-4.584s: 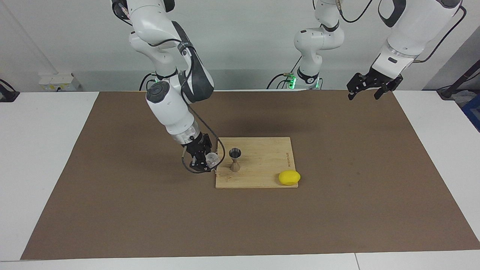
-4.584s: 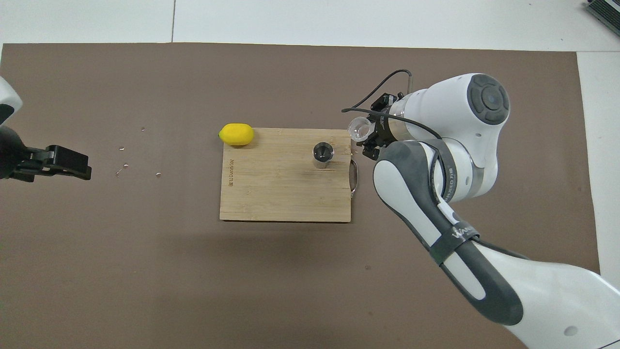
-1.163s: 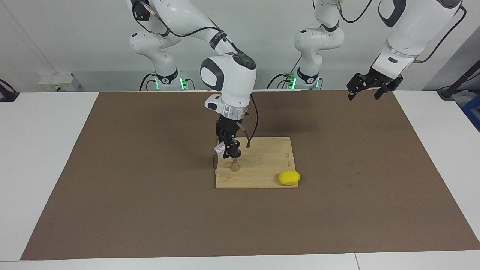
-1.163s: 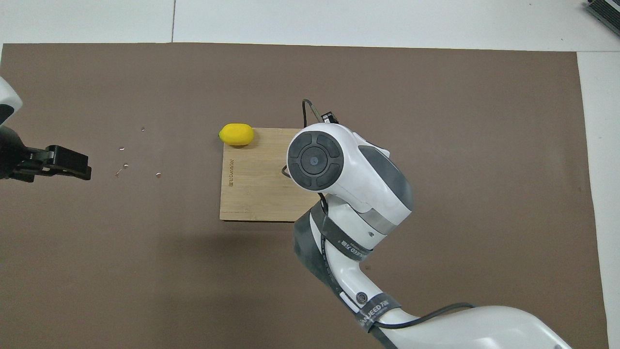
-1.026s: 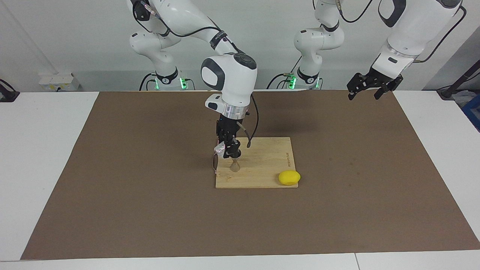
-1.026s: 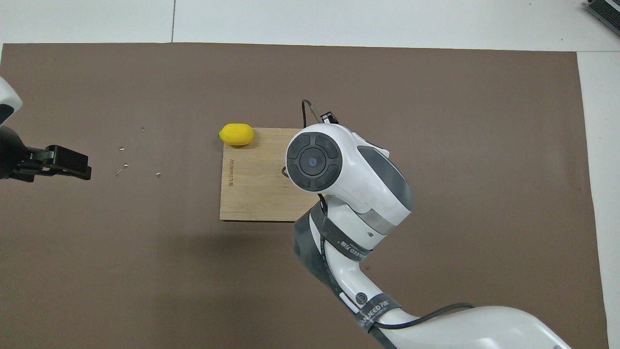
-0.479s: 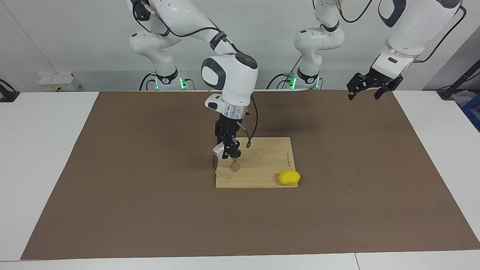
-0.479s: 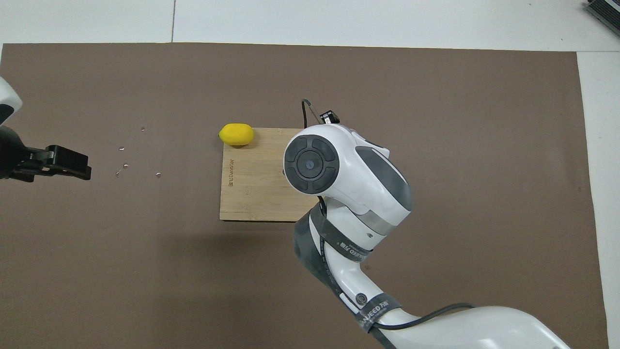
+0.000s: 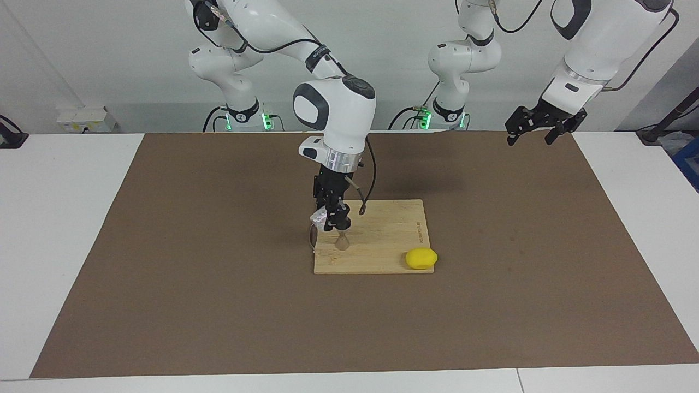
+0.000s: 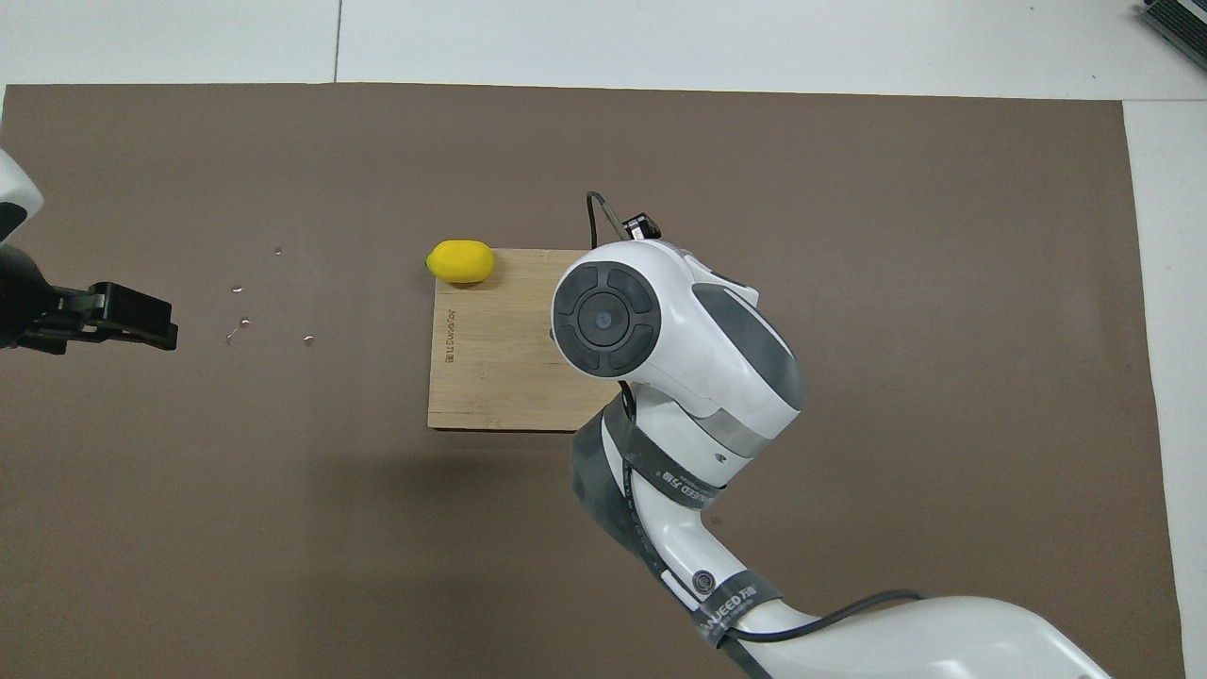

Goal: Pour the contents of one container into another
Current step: 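Tilt the glass cup with the right gripper over the dark cup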

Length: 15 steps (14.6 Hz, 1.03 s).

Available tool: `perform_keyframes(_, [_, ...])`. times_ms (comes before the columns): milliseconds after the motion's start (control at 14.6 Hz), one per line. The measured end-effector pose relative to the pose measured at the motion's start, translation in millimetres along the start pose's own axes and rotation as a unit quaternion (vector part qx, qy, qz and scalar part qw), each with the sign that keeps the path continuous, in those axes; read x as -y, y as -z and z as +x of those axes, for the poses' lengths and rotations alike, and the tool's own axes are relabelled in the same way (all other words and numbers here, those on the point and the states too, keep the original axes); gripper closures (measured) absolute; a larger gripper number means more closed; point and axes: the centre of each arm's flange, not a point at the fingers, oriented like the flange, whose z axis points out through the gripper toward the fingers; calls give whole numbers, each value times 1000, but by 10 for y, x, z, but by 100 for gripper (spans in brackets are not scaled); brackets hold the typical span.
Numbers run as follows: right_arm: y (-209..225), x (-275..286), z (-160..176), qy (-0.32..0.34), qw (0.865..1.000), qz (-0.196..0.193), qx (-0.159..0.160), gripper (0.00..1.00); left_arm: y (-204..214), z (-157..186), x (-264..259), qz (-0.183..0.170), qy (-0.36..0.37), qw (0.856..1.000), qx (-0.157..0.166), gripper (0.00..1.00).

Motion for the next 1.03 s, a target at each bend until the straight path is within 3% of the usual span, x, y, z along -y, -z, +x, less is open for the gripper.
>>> perform_keyframes(411, [-27,7,70,-14,1000,-7,11,49,0,0,0,0,0,1000,0,0])
perform_keyframes(1026, [-22,87,366,-92,991,-29,93,49,0,0,0,0,0,1000,0,0])
